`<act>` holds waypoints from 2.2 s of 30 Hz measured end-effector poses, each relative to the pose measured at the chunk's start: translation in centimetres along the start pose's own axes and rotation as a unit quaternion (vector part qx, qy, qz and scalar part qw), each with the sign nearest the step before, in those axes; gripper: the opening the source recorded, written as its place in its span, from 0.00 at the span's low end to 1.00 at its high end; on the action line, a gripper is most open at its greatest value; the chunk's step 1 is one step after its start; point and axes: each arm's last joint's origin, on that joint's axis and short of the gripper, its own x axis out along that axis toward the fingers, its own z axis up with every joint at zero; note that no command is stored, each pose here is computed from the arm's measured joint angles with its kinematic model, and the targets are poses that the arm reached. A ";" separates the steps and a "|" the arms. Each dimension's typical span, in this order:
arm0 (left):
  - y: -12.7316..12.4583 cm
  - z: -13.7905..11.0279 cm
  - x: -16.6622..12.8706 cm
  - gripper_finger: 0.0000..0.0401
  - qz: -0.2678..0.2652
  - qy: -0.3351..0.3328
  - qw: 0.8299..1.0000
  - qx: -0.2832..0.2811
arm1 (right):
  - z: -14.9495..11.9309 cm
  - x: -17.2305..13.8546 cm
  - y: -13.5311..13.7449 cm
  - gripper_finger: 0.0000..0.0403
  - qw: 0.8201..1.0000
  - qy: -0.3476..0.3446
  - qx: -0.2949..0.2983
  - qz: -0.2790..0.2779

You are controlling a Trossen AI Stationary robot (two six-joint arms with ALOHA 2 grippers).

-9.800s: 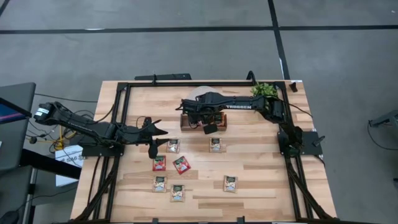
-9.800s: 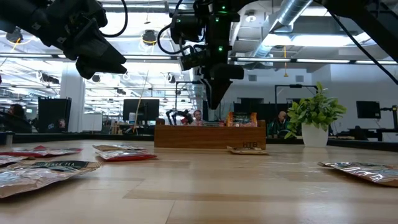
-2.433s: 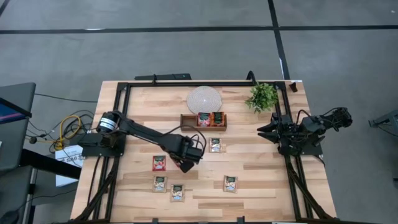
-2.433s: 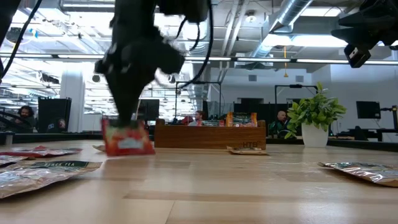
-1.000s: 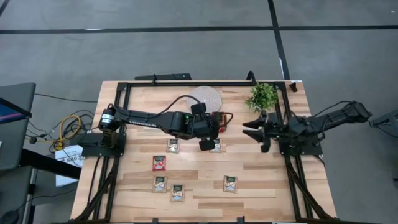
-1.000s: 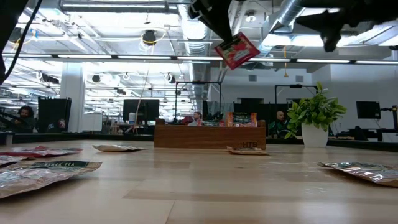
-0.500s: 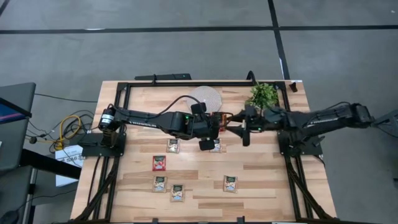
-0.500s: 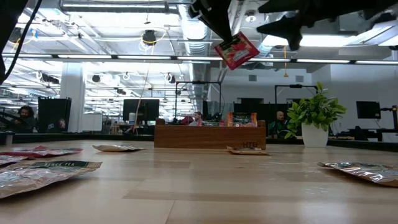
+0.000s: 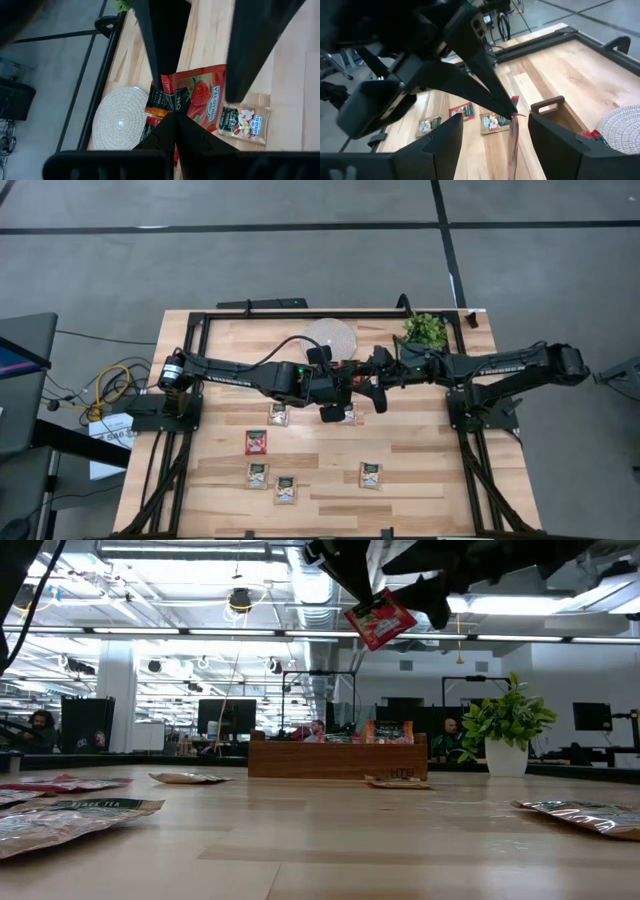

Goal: Pick & Place Tea
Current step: Put the right red tea bag into the middle compartment of the wooden organizer

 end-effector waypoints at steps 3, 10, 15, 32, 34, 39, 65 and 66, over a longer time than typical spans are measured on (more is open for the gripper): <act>0.0 0.0 0.0 0.00 0.000 0.001 1.000 0.001 | 0.1 0.4 0.0 0.54 1.000 0.005 0.000 -0.001; 0.0 0.0 0.0 0.00 0.000 0.001 1.000 0.013 | 0.1 0.6 0.0 0.50 1.000 0.011 0.001 0.002; 0.0 0.0 0.0 0.00 -0.001 0.001 1.000 0.014 | -0.2 0.6 -0.1 0.38 1.000 0.026 0.002 -0.002; 0.0 0.0 0.0 0.00 -0.006 0.001 1.000 0.012 | -0.3 0.6 -0.1 0.02 0.999 0.032 -0.008 -0.004; 0.0 0.0 0.0 0.00 -0.006 0.001 1.000 0.012 | -0.3 0.6 -0.1 0.01 0.999 0.032 -0.007 -0.004; 0.0 0.0 0.0 0.05 -0.006 0.001 1.000 0.000 | -0.3 0.6 -0.1 0.00 0.999 0.033 -0.007 -0.005; -1.1 -5.9 -5.4 0.47 0.124 0.183 0.973 -0.073 | -2.1 5.9 -3.8 0.00 0.994 -0.011 0.042 -0.098; -1.3 -6.2 -5.7 0.47 0.122 0.178 0.973 -0.077 | -2.5 6.3 -4.0 0.00 0.994 -0.007 0.042 -0.100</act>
